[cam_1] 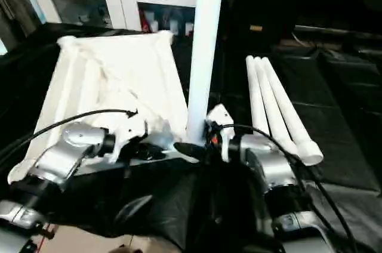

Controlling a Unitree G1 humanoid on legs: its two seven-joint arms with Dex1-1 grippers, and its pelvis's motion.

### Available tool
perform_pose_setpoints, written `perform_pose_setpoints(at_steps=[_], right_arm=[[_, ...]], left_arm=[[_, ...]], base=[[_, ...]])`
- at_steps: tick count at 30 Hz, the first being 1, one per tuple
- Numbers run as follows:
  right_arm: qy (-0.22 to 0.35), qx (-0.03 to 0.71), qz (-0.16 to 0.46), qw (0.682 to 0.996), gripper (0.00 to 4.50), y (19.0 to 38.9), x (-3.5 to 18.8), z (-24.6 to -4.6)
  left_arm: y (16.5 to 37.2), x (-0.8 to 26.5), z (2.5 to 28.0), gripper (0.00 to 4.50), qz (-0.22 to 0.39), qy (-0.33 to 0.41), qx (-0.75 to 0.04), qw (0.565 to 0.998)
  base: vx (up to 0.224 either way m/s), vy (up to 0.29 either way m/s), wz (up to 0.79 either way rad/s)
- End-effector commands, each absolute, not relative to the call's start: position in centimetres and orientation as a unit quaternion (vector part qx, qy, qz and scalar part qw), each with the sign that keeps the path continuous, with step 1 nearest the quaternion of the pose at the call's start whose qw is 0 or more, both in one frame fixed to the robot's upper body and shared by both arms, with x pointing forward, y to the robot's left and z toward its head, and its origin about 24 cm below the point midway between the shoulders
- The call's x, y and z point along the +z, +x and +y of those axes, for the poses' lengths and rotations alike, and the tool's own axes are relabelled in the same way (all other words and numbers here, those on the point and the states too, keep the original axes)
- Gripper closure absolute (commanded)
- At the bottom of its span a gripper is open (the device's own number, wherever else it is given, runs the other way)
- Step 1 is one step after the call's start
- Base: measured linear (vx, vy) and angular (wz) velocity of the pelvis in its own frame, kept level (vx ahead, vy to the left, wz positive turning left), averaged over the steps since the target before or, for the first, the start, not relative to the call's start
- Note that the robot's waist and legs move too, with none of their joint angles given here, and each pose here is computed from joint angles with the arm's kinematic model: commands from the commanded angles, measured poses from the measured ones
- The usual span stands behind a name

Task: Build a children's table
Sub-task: Rotate leg to tighten

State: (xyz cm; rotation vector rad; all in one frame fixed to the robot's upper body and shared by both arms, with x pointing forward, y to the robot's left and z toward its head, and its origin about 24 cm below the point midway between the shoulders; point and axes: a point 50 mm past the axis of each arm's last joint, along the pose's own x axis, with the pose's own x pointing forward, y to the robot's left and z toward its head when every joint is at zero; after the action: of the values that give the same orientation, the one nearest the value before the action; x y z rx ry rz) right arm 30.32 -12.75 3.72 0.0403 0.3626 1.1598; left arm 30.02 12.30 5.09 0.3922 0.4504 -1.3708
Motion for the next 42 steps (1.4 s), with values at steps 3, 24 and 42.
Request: perform_pose_setpoints(at_steps=[3,24,42], right_arm=[[0.032,0.581,0.196,0.789,1.51,29.1,2.8,-11.1],[0.081,0.296,0.196,0.931,1.05,33.2,1.2,-6.2],[0.037,0.533,0.149,0.832,0.47,29.9,2.7,-9.5]], left_arm=[[29.2,5.6,10.1,4.50,0.179,0.170,-0.669,0.701],[34.0,6.6,6.3,4.50,0.145,0.170,-0.501,0.836],[30.8,5.5,8.6,4.50,0.154,0.160,-0.621,0.752]], base=[[0.000,0.000,0.00],[0.000,0.000,0.00],[0.000,0.000,0.00]])
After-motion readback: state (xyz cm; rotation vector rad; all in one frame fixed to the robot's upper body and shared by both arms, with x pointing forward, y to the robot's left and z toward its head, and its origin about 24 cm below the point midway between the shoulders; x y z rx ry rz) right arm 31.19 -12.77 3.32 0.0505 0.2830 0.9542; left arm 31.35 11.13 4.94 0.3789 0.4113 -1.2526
